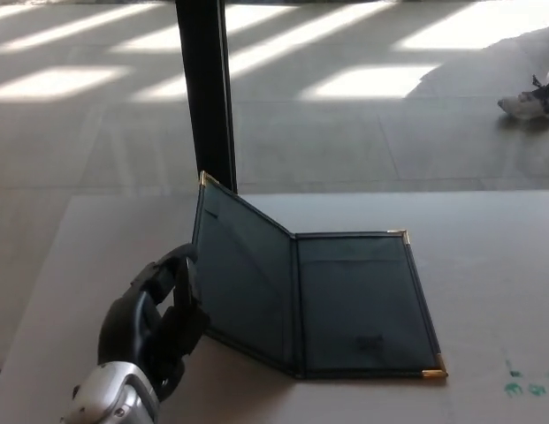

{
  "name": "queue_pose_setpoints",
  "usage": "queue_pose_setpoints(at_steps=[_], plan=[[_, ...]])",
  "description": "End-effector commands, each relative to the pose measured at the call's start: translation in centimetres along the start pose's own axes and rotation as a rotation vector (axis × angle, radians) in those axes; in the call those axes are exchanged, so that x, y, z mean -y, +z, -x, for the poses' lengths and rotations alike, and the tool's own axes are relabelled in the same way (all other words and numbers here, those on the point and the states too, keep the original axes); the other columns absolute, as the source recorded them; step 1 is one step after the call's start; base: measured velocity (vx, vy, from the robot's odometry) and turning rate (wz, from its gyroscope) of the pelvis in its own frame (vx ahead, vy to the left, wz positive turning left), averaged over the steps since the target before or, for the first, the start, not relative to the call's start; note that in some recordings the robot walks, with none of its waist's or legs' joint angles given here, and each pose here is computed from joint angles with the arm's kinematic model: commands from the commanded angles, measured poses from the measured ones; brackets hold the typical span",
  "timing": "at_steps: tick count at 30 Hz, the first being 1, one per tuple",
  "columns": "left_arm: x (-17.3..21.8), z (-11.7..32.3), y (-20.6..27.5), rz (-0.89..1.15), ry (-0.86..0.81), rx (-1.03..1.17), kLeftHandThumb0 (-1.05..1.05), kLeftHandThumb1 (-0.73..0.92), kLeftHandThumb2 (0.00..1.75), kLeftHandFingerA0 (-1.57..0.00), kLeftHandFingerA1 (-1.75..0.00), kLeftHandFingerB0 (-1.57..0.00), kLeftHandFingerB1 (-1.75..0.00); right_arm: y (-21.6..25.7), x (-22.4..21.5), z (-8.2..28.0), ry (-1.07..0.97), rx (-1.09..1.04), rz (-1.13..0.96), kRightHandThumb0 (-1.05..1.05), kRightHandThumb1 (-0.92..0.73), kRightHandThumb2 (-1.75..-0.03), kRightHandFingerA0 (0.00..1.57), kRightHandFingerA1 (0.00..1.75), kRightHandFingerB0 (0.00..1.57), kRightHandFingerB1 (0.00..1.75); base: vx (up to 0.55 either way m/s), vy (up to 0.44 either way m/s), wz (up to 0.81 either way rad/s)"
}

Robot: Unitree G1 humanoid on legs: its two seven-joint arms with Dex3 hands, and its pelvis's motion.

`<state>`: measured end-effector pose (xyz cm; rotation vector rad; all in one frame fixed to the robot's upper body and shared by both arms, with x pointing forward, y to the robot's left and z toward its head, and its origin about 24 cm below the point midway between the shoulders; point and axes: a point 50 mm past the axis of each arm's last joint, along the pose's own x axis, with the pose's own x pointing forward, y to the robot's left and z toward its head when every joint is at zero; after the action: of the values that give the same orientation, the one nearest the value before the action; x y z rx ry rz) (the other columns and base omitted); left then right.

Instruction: The robot uses its left hand to push the cover of the diary kept in the middle of the desk to close it

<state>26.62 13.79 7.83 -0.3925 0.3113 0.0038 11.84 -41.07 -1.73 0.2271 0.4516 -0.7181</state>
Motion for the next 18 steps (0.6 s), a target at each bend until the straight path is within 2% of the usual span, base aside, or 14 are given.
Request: queue_pose_setpoints(at_steps=[1,2,4,5,8,9,10,15,16,17,18], plan=[[0.3,0.2,-1.3,0.057,0.011,-0.047,-0.67,0.92,0.78,-0.20,-0.49,-0.18,-0.44,0.7,0.2,0.4,-0.006,0.019,0.003,-0.80,-0.83,-0.66,0.87,0.72,0.73,0.63,0.00,0.000,0.00],[0.4,0.1,-1.2,0.060,0.011,-0.042,-0.68,0.92,0.77,-0.21,-0.51,-0.19,-0.45,0.6,0.3,0.3,-0.001,0.018,0.006,-0.71,-0.67,-1.18,0.84,0.77,0.69,0.73,0.00,0.000,0.00],[0.6,0.0,-1.2,0.060,0.010,-0.038,-0.68,0.92,0.77,-0.21,-0.51,-0.19,-0.45,0.5,0.4,0.3,0.004,0.016,0.010,-0.71,-0.67,-1.18,0.84,0.77,0.69,0.73,0.00,0.000,0.00],[1.1,-0.2,-1.2,0.067,-0.006,-0.034,-0.67,0.92,0.78,-0.21,-0.50,-0.20,-0.44,0.4,0.5,0.0,-0.013,0.012,0.005,-0.78,-0.85,-0.65,0.92,0.70,0.76,0.61,0.00,0.000,0.00],[3.5,-1.2,-1.2,0.076,-0.070,-0.034,-0.66,0.92,0.79,-0.17,-0.44,-0.16,-0.39,0.4,0.5,0.2,-0.013,0.011,0.011,-0.79,-0.84,-0.66,0.90,0.68,0.78,0.61,0.00,0.000,0.00],[4.6,-1.6,-1.0,0.088,-0.097,-0.025,-0.67,0.92,0.79,-0.17,-0.48,-0.16,-0.42,0.3,0.5,0.2,-0.015,0.009,0.011,-0.81,-0.83,-0.66,0.89,0.69,0.79,0.61,0.00,0.000,0.00],[5.9,-1.9,-0.7,0.106,-0.122,-0.013,-0.68,0.92,0.78,-0.18,-0.47,-0.16,-0.42,0.4,0.5,0.3,-0.008,0.010,0.010,-0.82,-0.85,-0.65,0.87,0.72,0.73,0.62,0.00,0.000,0.00],[7.4,-2.3,-0.3,0.115,-0.148,-0.003,-0.69,0.92,0.78,-0.20,-0.47,-0.16,-0.42,0.4,0.5,0.4,0.000,0.009,0.011,-0.82,-0.84,-0.64,0.88,0.70,0.76,0.61,0.00,0.000,0.00],[10.7,-2.7,1.4,0.101,-0.221,0.036,-0.70,0.92,0.70,-0.30,-0.49,-0.25,-0.42,0.4,0.7,0.5,-0.011,0.007,0.011,-0.81,-0.84,-0.65,0.88,0.70,0.75,0.62,0.00,0.000,0.00],[14.5,-2.7,3.5,0.084,-0.307,0.087,-0.70,0.92,0.70,-0.30,-0.49,-0.25,-0.42,0.5,0.9,0.6,-0.015,0.007,0.015,-0.81,-0.84,-0.65,0.88,0.70,0.75,0.62,0.00,0.000,0.00],[15.4,-2.6,4.2,0.065,-0.336,0.107,-0.70,0.92,0.70,-0.31,-0.46,-0.24,-0.40,0.5,0.9,0.6,-0.011,0.011,0.021,-0.81,-0.84,-0.66,0.90,0.71,0.76,0.62,0.00,0.000,0.09]])
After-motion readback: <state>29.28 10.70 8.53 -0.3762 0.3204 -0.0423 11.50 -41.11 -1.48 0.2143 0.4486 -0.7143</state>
